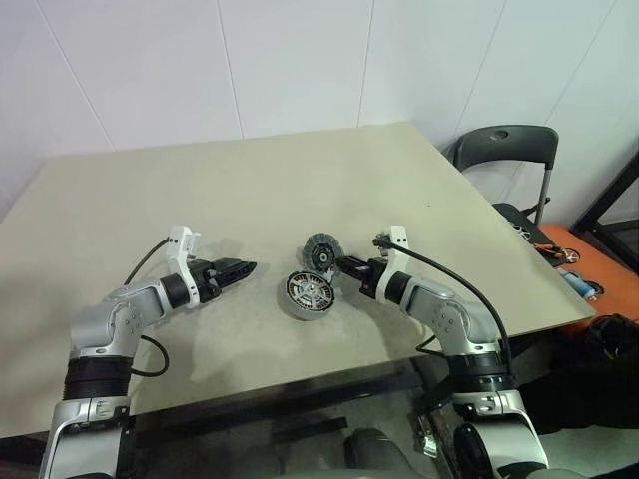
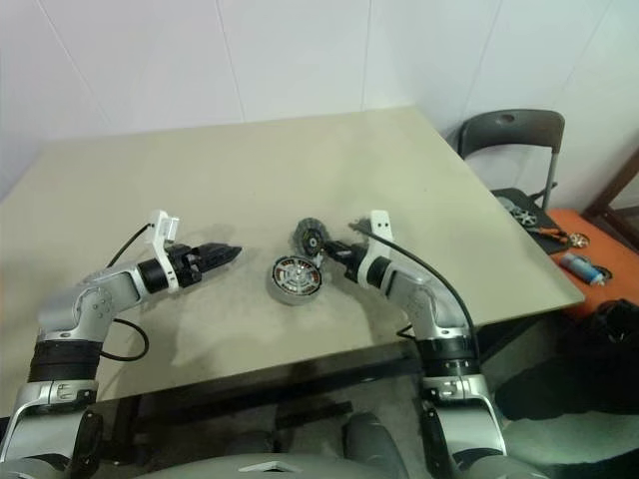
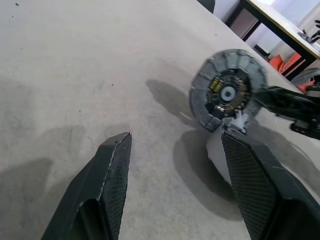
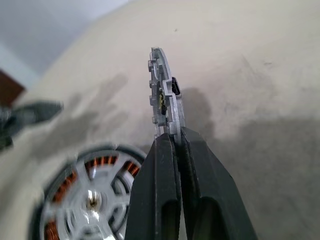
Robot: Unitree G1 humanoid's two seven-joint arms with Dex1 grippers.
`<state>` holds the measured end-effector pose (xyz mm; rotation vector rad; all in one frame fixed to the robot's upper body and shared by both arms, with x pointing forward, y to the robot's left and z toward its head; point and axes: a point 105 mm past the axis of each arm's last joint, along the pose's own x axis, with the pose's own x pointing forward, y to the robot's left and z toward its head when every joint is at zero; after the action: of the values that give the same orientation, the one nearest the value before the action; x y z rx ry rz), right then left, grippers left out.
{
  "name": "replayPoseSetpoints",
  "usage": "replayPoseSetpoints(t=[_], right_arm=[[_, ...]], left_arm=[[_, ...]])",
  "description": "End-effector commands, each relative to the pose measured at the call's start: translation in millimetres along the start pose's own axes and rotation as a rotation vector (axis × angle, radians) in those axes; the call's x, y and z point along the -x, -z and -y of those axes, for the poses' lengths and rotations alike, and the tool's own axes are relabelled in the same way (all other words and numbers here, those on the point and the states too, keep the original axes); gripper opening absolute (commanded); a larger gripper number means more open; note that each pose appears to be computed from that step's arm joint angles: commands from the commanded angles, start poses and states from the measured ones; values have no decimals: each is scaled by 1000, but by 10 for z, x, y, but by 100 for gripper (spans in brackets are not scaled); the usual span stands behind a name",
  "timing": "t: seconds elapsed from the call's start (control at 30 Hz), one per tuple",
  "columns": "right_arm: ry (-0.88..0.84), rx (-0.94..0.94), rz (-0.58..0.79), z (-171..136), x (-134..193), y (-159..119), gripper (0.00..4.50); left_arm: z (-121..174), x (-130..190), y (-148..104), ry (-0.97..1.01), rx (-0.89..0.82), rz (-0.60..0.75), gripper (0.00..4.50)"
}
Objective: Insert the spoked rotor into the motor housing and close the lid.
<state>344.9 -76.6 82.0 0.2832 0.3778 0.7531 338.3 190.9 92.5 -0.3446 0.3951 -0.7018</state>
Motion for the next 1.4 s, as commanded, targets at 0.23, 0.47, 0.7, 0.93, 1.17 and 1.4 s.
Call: replayPoseSetpoints(t=[0.23,0.47,0.7,0.93,1.17,1.4], right_arm=[[127,645,32,-102,224,-34,1],[552,848,138,491,436,-248,1],[689,1008,294,450,536,-578,1],[666,1037,351,322,439,-708,1],[623,1048,191,581,463,-345,1],[524,1122,102,629,558,31,1]], left_arm=[[51,3,-95,9,-38,34,306],[64,-9,-59,9,-28,36,306],[64,-22,-66,8,-26,40,306],[50,-39,-93,6,-27,43,306],[54,-30,-88,7,-27,45,306],[53,3,-74,1,-28,41,306]])
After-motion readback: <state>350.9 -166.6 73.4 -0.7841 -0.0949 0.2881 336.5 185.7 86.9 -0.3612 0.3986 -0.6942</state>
